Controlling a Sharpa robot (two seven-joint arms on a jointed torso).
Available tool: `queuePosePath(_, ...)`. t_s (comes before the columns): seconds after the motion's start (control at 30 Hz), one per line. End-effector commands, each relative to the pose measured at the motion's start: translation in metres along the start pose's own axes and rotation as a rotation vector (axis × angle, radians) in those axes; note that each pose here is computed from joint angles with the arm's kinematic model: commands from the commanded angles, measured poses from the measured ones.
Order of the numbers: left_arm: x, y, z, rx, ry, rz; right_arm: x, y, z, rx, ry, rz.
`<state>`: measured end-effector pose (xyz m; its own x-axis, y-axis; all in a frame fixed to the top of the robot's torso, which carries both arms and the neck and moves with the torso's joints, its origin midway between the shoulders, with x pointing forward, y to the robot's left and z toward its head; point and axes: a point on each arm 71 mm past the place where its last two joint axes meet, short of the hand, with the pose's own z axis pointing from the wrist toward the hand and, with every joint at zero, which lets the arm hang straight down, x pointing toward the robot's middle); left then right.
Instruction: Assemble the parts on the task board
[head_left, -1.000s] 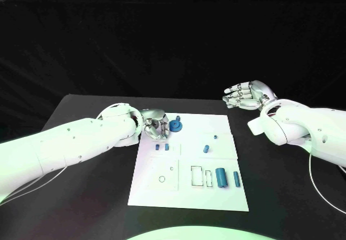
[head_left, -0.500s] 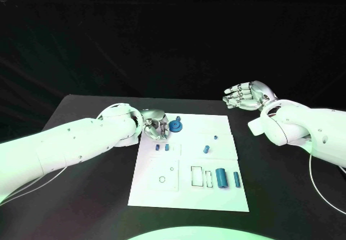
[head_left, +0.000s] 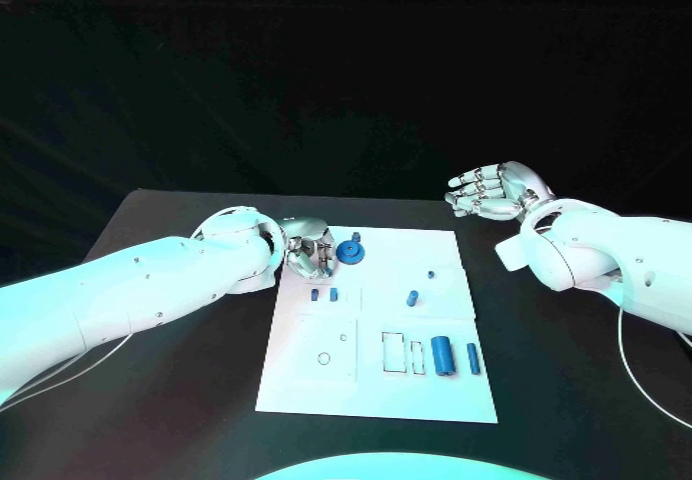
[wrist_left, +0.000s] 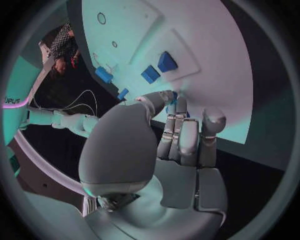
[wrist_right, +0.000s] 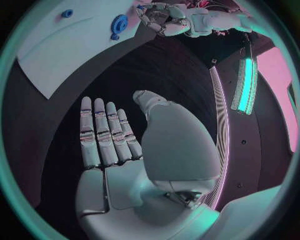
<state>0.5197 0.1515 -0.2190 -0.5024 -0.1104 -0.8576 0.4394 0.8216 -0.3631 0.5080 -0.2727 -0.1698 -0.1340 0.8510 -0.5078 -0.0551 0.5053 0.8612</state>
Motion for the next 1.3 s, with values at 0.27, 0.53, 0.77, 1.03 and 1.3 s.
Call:
queuePosePath(0.27,0.0018,-0.0034,0.0009,0.015,0.011,-0.014,0.0018,0.0013,-0.0001,-0.015,0.017,-0.004)
queuePosePath(0.53,0.0064,-0.008,0.0019,0.033,0.034,-0.025,0.0018,0.0013,0.0,-0.014,0.018,-0.004)
queuePosePath(0.77,0.0086,-0.0061,0.0028,0.024,0.046,-0.028,0.0019,0.0012,0.0,-0.014,0.018,-0.004)
queuePosePath(1.03,0.0085,-0.0029,0.0029,0.012,0.044,-0.027,0.0017,0.0011,-0.0001,-0.013,0.018,-0.004)
queuePosePath(1.3,0.008,-0.0025,0.0029,0.012,0.038,-0.029,0.0017,0.001,-0.0001,-0.013,0.018,-0.004)
